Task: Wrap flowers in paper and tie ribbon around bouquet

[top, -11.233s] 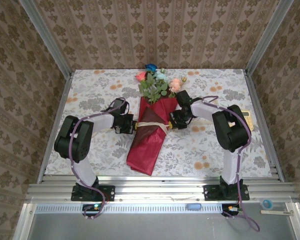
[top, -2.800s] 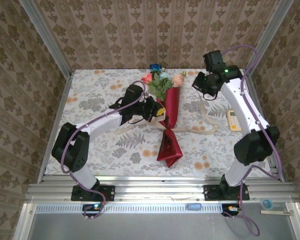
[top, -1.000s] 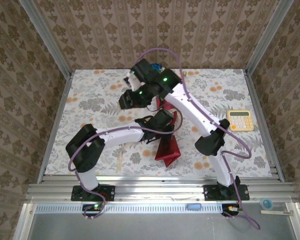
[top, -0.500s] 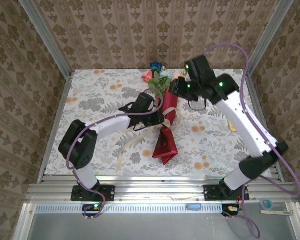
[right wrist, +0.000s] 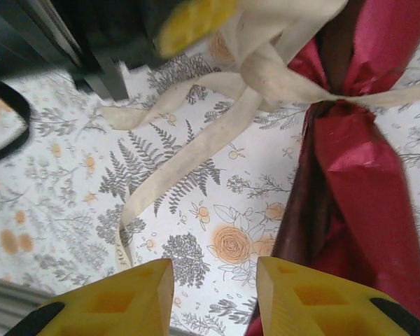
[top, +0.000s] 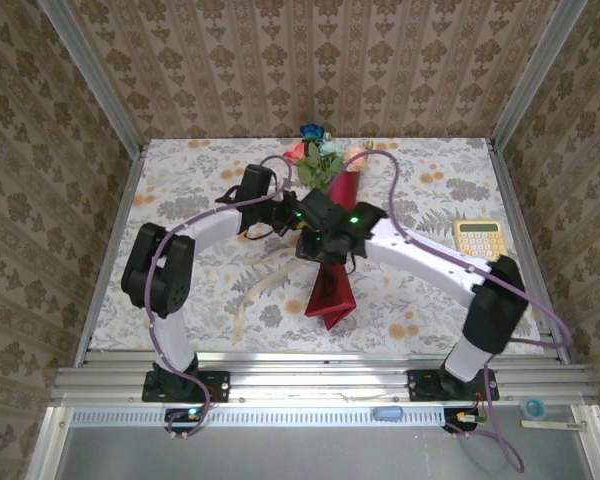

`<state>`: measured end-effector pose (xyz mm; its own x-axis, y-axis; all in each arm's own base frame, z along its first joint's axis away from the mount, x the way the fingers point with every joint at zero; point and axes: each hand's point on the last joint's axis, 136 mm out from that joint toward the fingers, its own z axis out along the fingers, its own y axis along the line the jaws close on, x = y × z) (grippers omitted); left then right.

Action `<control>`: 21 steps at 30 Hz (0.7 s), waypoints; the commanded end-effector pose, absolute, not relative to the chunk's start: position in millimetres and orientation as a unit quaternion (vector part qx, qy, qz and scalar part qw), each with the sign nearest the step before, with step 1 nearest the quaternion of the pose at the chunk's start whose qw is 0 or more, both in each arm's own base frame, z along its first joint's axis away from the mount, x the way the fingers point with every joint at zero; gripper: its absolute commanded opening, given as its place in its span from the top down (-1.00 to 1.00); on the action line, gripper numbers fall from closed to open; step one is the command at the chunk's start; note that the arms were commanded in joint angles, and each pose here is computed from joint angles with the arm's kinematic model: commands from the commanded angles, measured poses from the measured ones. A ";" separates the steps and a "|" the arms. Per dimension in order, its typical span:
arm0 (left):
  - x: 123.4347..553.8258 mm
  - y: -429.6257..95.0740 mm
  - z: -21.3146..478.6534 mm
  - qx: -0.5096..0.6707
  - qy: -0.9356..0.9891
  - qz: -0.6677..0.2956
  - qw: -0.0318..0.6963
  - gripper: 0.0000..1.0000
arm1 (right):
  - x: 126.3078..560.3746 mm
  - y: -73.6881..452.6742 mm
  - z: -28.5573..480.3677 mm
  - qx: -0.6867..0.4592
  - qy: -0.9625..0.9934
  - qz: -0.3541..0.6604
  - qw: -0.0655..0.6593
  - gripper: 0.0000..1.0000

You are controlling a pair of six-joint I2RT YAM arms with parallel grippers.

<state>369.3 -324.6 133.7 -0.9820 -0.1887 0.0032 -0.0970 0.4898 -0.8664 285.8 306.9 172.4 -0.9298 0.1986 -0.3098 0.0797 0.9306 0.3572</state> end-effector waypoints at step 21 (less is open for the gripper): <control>411.0 -312.7 109.6 -0.194 0.804 -0.560 -0.039 1.00 | 336.3 355.0 42.0 0.134 0.975 0.008 0.175 0.07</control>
